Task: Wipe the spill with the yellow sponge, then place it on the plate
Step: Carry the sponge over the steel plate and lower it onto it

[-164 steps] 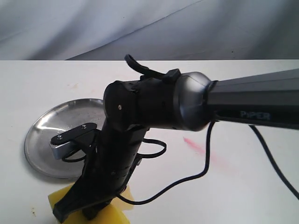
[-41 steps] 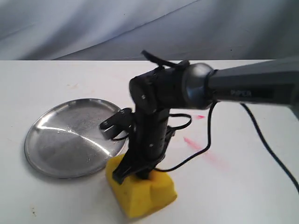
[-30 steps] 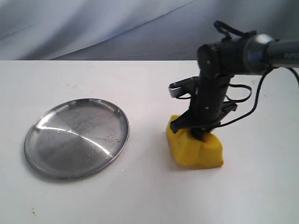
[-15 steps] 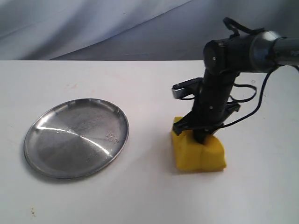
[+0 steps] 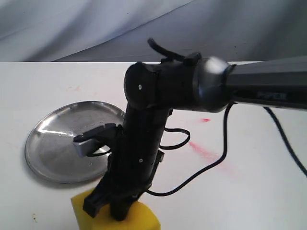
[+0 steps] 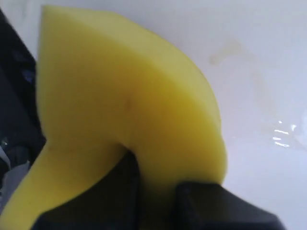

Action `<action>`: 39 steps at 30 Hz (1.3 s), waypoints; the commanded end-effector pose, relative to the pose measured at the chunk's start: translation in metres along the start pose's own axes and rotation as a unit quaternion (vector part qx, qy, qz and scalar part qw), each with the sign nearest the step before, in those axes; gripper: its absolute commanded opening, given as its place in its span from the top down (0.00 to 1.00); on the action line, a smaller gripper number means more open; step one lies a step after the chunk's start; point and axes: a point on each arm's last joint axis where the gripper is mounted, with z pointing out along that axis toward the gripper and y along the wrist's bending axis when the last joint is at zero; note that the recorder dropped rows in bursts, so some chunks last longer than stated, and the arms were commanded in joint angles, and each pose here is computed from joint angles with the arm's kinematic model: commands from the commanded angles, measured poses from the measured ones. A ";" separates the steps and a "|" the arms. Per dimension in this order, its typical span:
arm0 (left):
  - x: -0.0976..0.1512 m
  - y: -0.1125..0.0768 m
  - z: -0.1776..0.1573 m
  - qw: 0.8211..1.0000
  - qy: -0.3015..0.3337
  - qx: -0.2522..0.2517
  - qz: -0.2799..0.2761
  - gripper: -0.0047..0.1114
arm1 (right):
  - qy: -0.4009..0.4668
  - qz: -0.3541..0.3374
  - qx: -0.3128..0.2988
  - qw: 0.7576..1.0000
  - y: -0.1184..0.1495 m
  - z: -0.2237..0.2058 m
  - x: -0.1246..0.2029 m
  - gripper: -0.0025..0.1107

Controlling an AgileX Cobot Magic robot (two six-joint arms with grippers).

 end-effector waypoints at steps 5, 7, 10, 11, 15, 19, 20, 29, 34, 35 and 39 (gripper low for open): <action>0.001 0.000 0.000 1.000 -0.003 0.002 -0.001 0.96 | -0.246 -0.045 0.066 0.966 0.028 -0.084 -0.004 0.98; 0.001 0.000 0.000 1.000 -0.003 0.002 -0.001 0.96 | -0.289 -0.041 0.081 0.953 0.028 -0.092 -0.008 0.98; 0.001 0.000 0.000 1.000 -0.003 0.002 -0.001 0.96 | -0.335 -0.039 0.091 0.937 0.025 -0.095 -0.017 0.98; 0.001 0.000 0.000 1.000 -0.003 0.002 -0.001 0.96 | -0.353 -0.038 0.094 0.930 0.024 -0.096 -0.021 0.98; 0.001 0.000 0.000 1.000 -0.003 0.002 -0.001 0.96 | -0.425 -0.018 0.106 0.899 0.015 -0.093 -0.040 0.98; 0.001 0.000 0.000 1.000 -0.003 0.002 -0.001 0.96 | -0.477 0.015 0.116 0.871 -0.003 -0.074 -0.061 0.98; 0.001 0.000 0.000 1.000 -0.003 0.002 -0.001 0.96 | -0.480 0.018 0.118 0.869 -0.006 -0.068 -0.064 0.98; 0.001 0.000 0.000 1.000 -0.003 0.002 -0.001 0.96 | -0.387 0.109 0.086 0.912 -0.067 -0.032 -0.111 0.98; 0.001 0.000 0.000 1.000 -0.003 0.002 -0.001 0.96 | -0.360 0.130 0.088 0.919 -0.086 -0.022 -0.109 0.94; 0.001 0.000 0.000 1.000 -0.003 0.002 -0.001 0.96 | -0.358 0.133 0.088 0.920 -0.088 -0.022 -0.109 0.88; 0.001 0.000 0.000 1.000 -0.003 0.002 -0.001 0.96 | -0.347 0.137 0.085 0.924 -0.090 -0.021 -0.106 0.49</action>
